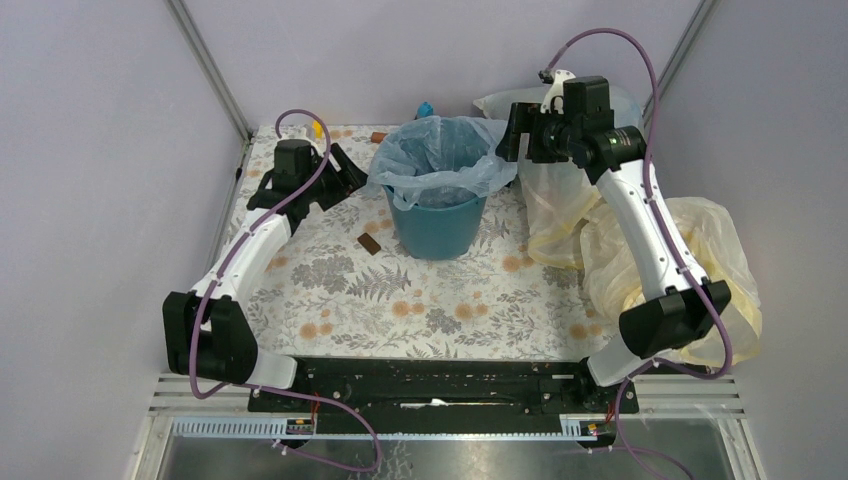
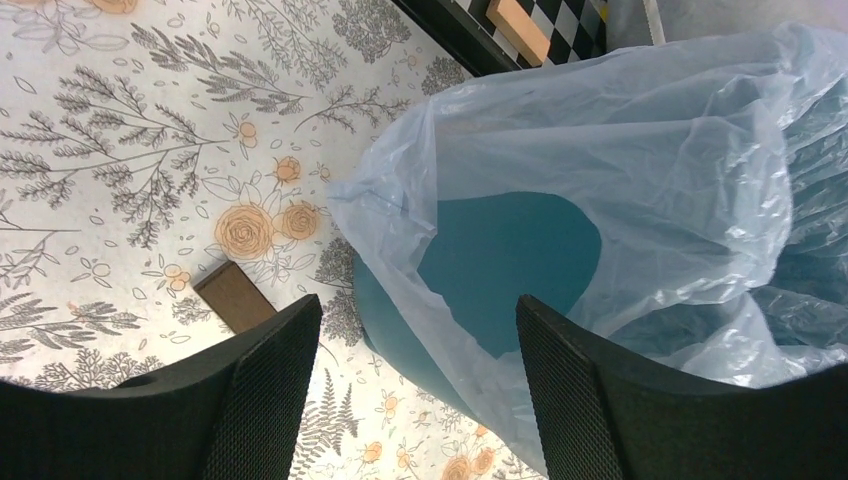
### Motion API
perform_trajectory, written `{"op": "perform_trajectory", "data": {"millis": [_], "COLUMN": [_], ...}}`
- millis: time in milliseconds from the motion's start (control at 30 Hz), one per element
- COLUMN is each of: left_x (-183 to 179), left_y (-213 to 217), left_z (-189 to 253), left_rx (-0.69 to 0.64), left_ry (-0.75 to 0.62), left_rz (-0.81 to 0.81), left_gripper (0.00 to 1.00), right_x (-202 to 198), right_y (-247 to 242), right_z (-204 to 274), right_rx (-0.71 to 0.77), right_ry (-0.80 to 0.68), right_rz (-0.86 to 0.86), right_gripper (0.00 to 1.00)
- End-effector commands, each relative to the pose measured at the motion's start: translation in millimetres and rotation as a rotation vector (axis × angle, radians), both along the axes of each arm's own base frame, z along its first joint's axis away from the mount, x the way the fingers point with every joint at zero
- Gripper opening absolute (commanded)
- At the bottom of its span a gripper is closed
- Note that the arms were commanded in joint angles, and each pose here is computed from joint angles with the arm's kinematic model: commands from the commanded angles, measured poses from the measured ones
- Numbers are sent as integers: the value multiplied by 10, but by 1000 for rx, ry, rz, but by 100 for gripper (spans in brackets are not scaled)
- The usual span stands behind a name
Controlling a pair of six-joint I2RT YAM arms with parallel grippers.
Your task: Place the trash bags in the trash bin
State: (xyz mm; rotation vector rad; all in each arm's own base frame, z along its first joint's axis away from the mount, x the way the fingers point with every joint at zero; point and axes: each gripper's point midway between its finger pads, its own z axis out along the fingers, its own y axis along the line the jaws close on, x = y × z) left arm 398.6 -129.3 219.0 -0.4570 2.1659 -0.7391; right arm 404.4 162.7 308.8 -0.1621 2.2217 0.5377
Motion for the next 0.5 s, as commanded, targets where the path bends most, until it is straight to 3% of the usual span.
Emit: {"op": "perform_trajectory", "data": {"millis": [0,67,233,467], "left_x": [38,31,4,-9], "left_y": [-58,-79,-119,-79], "left_z": [172,158,192,237], "left_rx": [-59,-74,-110,-130], "left_ry": [-85,-88,-94,-129], "left_rz": [-16,-21,-27,11], "left_gripper": [74,74,74,72], "right_x": [-107,-138,-231,-343], "right_y": [-139,-155,-130,-109], "right_z": [171,158,77,-4], "right_rx": [-3,0,12,41], "right_ry": [-78,-86,-70,-64], "right_rz": [-66,-70,-47,-38], "right_gripper": [89,88,68,61]}}
